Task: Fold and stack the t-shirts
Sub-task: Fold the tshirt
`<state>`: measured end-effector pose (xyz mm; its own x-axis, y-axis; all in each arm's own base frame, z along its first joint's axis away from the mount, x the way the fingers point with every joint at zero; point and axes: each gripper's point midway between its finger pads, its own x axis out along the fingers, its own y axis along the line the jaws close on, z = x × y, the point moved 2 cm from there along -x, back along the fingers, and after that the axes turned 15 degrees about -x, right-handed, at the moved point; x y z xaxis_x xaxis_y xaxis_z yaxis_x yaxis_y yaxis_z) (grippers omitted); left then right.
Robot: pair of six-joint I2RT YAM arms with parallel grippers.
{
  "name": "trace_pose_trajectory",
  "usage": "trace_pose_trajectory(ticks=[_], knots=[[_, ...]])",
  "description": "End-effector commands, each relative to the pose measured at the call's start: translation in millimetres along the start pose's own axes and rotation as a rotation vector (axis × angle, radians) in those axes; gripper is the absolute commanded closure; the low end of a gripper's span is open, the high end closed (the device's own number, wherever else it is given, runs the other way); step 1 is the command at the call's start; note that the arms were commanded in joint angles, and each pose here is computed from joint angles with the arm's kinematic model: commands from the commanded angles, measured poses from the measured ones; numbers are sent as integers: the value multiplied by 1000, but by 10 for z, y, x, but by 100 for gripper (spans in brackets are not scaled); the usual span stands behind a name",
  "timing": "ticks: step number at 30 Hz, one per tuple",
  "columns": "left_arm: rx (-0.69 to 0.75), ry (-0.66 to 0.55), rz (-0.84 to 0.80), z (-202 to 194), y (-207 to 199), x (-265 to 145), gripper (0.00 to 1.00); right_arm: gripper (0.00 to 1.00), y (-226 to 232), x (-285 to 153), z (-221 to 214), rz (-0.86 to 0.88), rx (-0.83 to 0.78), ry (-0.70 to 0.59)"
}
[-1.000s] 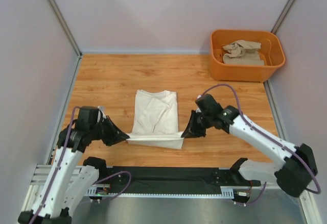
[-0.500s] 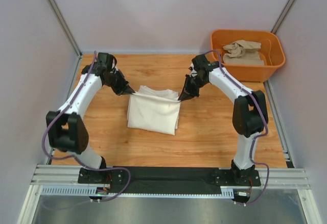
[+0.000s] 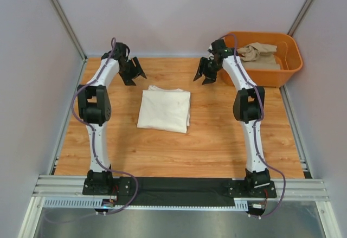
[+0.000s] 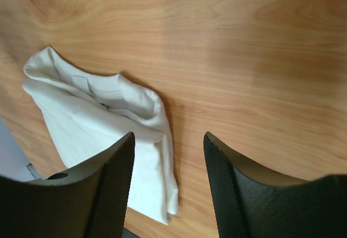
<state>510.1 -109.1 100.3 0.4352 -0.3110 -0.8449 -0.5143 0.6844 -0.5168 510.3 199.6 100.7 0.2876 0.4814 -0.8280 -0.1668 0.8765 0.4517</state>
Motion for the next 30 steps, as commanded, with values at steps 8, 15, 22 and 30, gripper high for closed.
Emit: trace_pose_trajectory(ticks=[8,15,22,30], knots=[[262,-27,-335,-589,-384,-1006,55,48,1004,-530,-733,179,-288,-134],[249,131,-466,-956,-393,-622,75,79,1174,-73,-681,275,-268,-91],[439,-21,-260,-513,-361,-715,31,38,747,-95,-735,7,-359,11],[543,116,-165,-372,-45,-302,25,27,390,-16,-702,-115,-487,28]])
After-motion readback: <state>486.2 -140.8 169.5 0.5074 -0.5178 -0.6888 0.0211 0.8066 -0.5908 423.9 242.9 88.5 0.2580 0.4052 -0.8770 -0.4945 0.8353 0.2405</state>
